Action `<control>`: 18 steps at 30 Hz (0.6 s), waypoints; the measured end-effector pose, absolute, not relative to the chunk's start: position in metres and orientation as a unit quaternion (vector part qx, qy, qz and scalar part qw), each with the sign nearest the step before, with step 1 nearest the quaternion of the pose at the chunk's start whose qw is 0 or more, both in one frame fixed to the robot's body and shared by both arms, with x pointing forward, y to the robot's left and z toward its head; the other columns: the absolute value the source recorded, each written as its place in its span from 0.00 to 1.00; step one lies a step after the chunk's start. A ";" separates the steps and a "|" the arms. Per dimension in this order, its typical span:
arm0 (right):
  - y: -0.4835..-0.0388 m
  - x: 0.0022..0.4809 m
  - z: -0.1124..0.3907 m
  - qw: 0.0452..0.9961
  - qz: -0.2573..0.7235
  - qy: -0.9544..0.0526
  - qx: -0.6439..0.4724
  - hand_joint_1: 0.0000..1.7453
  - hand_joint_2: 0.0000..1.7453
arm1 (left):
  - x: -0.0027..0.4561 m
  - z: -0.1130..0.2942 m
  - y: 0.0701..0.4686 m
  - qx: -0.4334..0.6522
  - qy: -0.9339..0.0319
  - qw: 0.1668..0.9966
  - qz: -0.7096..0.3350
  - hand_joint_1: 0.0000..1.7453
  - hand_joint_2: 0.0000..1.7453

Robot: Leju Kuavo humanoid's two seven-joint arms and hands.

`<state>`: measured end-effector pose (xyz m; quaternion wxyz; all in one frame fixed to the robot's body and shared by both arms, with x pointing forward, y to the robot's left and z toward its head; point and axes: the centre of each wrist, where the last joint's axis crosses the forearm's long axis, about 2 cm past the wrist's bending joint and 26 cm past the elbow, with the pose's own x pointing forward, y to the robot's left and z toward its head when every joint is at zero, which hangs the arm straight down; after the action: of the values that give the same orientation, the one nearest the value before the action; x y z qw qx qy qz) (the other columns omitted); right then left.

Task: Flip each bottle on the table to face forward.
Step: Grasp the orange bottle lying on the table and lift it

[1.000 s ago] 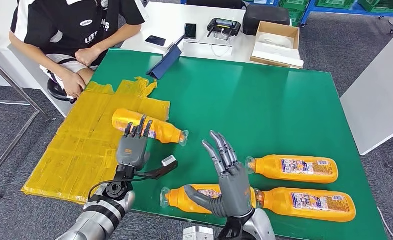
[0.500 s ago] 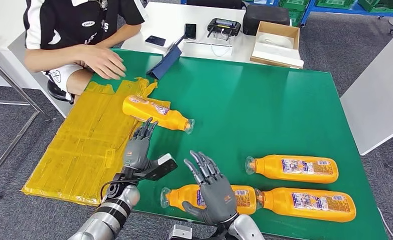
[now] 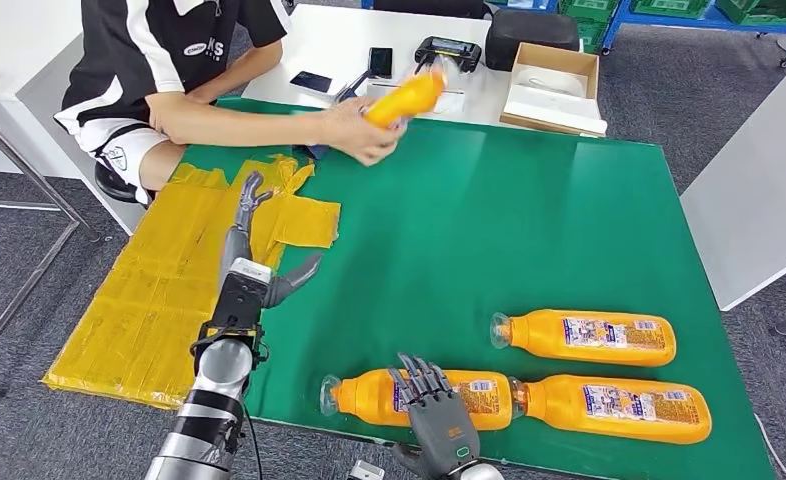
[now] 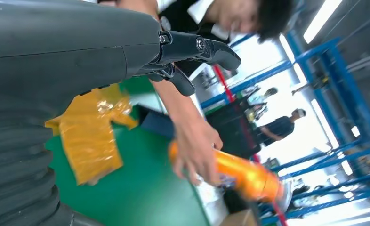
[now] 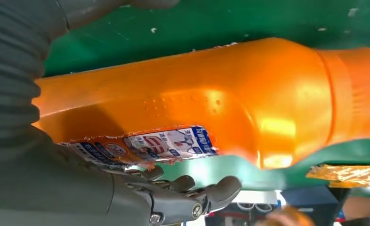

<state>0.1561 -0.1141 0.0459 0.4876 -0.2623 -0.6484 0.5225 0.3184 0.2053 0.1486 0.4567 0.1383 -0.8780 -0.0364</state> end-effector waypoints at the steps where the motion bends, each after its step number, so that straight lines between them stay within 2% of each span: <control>1: -0.115 0.156 0.046 0.484 0.524 -0.646 -0.270 0.00 1.00 | 0.317 0.151 0.206 0.141 -0.880 0.452 -0.034 0.00 1.00; 11: -0.117 0.157 0.045 0.471 0.526 -0.645 -0.292 0.00 1.00 | 0.308 0.159 0.207 0.156 -0.886 0.436 -0.026 0.00 1.00; 18: -0.117 0.165 0.073 0.440 0.443 -0.735 -0.265 0.00 1.00 | 0.304 0.154 0.209 0.174 -0.883 0.435 -0.020 0.00 1.00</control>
<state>0.1646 -0.1173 0.0733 0.4396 -0.2648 -0.7350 0.4431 0.3040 0.2086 0.1539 0.4348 0.1736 -0.8834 -0.0197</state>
